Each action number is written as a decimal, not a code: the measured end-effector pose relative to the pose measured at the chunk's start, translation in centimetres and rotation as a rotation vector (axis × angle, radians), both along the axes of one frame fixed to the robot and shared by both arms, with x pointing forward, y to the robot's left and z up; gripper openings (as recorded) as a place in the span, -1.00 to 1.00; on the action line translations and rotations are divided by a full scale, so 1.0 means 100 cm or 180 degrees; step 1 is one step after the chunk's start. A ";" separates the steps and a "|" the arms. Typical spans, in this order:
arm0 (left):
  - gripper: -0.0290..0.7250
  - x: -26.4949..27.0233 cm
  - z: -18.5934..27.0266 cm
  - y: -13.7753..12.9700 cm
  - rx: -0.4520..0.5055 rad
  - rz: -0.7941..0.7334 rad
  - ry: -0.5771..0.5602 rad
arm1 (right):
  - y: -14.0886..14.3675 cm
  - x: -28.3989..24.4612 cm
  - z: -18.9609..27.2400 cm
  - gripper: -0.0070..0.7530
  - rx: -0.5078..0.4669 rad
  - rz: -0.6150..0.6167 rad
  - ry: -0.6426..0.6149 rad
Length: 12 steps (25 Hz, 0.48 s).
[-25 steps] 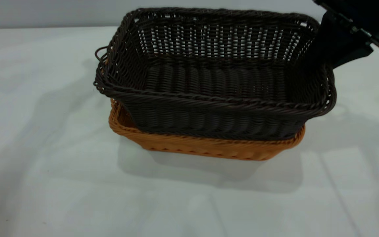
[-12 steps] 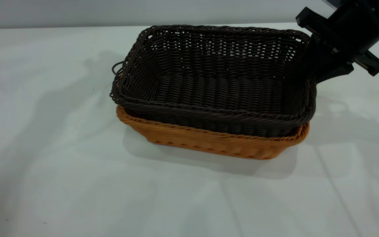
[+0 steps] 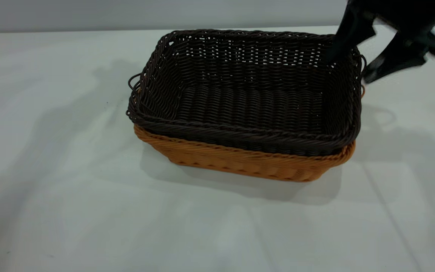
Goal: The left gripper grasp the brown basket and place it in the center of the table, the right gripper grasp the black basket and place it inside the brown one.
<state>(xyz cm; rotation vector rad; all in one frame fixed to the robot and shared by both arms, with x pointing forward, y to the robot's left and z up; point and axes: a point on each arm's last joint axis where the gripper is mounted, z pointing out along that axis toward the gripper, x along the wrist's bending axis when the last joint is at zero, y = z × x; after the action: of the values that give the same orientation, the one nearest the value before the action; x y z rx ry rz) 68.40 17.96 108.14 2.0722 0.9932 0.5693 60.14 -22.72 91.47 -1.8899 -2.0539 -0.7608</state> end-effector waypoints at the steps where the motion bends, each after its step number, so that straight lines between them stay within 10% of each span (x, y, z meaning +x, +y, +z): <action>1: 0.49 -0.005 0.012 0.001 0.0001 -0.0002 -0.0087 | -0.003 0.001 0.012 0.68 -0.0062 0.0038 -0.0107; 12: 0.49 -0.127 0.158 0.047 0.0023 0.0406 -0.0480 | -0.041 -0.088 0.222 0.66 -0.0452 -0.0014 -0.1720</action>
<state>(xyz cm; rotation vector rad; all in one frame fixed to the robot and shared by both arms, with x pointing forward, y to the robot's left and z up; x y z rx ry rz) 55.73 22.68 123.91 1.9501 1.0405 0.7838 51.31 -26.82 113.66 -1.9132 -2.4676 -1.2715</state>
